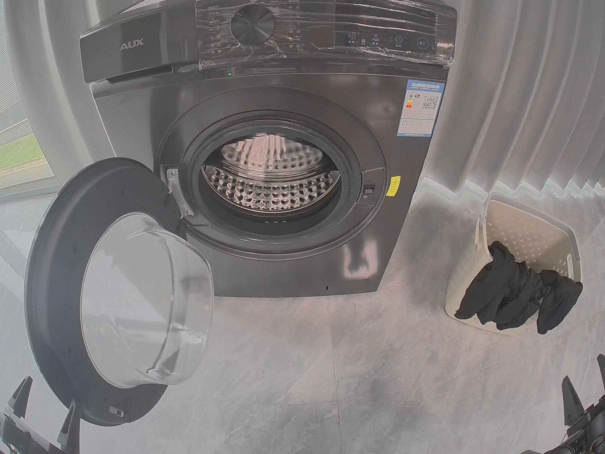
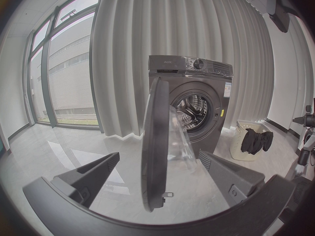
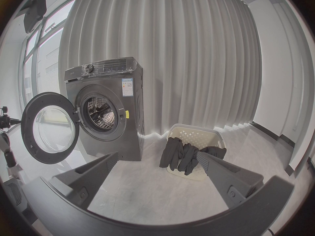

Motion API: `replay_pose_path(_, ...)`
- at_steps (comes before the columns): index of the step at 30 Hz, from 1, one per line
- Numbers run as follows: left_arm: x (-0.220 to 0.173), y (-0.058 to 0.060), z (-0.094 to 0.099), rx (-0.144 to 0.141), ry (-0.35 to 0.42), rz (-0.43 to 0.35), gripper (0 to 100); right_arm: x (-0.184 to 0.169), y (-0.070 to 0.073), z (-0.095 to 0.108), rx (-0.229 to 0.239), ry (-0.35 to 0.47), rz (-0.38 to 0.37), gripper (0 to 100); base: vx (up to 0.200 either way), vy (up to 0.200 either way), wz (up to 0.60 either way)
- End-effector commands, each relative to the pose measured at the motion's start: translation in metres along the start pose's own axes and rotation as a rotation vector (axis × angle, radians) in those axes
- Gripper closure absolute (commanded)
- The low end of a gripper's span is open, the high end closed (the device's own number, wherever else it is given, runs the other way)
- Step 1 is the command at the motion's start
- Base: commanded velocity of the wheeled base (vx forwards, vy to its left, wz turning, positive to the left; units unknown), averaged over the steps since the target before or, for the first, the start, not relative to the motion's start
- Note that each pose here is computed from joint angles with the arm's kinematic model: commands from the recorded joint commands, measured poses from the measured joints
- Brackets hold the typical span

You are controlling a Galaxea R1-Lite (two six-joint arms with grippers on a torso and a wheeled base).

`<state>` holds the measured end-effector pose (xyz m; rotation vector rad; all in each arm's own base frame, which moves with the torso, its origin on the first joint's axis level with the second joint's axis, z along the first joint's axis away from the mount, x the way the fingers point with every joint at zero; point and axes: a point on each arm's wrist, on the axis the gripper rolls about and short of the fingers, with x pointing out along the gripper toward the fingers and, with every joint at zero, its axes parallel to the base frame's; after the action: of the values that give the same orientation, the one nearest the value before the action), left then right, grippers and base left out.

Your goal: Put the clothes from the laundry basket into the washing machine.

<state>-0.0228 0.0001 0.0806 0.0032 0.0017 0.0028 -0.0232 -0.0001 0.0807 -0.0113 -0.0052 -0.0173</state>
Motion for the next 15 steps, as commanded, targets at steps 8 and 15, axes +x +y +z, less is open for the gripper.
replay_pose_path(8, 0.0000, 0.0000, -0.0053, 0.000, 0.000, 0.002, 0, 0.0010, 0.0002, -0.0050, 0.003, 0.014, 0.007, 0, 0.000, 0.000, 0.00)
replay_pose_path(15, 0.0000, 0.0000, -0.0053, 0.000, 0.000, 0.002, 0, 0.0010, 0.0002, -0.0050, 0.007, 0.014, 0.008, 0, 0.000, -0.086, 0.00)
